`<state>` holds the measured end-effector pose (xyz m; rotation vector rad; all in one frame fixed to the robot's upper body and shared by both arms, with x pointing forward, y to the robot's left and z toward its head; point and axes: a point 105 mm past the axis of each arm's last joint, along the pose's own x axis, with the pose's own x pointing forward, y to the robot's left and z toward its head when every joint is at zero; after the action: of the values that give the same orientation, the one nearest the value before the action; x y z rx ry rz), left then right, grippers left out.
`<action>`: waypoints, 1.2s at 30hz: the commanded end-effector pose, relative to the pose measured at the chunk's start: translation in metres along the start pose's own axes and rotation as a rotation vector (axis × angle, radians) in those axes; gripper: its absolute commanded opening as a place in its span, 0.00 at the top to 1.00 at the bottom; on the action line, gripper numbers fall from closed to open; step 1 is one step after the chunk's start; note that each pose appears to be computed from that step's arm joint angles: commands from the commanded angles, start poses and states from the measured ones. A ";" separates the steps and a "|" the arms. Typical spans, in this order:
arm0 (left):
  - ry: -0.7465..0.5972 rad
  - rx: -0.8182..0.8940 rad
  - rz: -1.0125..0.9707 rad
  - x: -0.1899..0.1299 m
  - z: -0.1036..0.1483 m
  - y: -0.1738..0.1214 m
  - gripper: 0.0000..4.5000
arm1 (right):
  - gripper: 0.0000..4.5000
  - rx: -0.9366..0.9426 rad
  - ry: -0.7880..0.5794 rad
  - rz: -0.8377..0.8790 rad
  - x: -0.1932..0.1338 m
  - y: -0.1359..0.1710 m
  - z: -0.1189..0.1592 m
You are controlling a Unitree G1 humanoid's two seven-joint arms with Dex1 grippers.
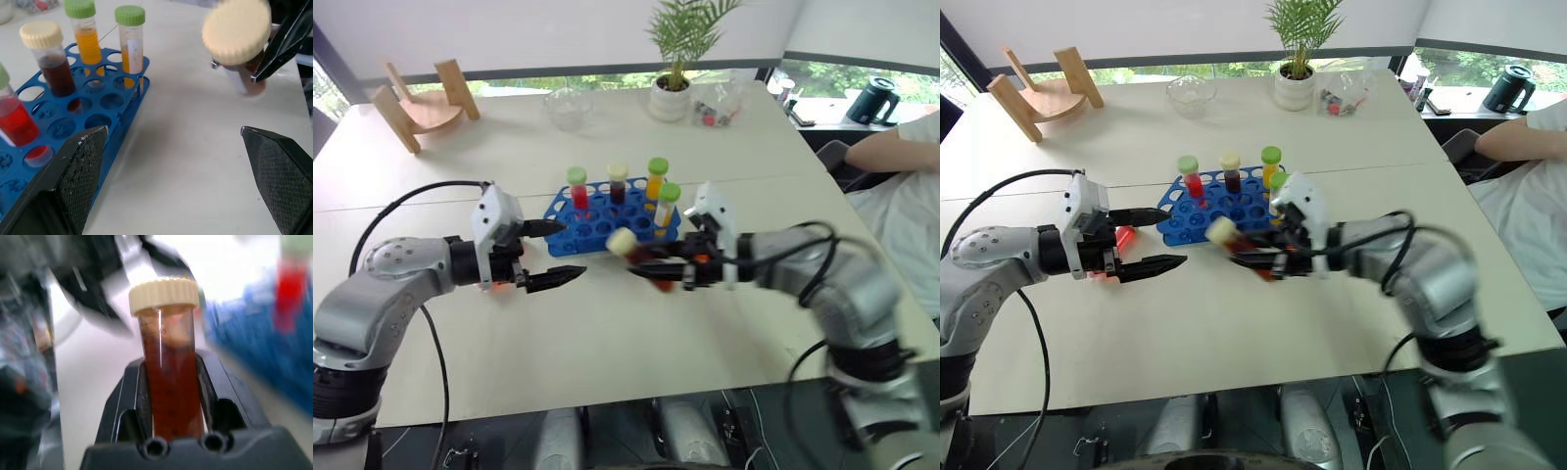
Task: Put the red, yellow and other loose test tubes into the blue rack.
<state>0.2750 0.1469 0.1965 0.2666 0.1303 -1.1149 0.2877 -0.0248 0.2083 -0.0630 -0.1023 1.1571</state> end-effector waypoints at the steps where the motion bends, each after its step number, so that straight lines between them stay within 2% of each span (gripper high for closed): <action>1: -0.006 0.026 0.010 -0.007 0.010 0.004 0.00 | 0.81 -0.078 -0.198 -0.178 0.009 -0.022 0.012; 5: 0.005 0.033 0.008 -0.009 0.014 0.005 0.00 | 0.81 -0.074 -0.341 -0.338 0.024 -0.037 0.000; 12: 0.011 0.041 0.010 -0.009 0.017 0.004 0.00 | 0.81 -0.081 -0.359 -0.476 0.035 -0.050 -0.029; 36: 0.004 0.017 0.007 -0.008 0.014 -0.008 0.00 | 0.81 -0.036 -0.340 -0.604 0.047 -0.060 -0.061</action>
<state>0.2679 0.1472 0.2008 0.2586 0.1626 -1.1131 0.3689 -0.0121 0.1543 0.1231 -0.4098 0.5404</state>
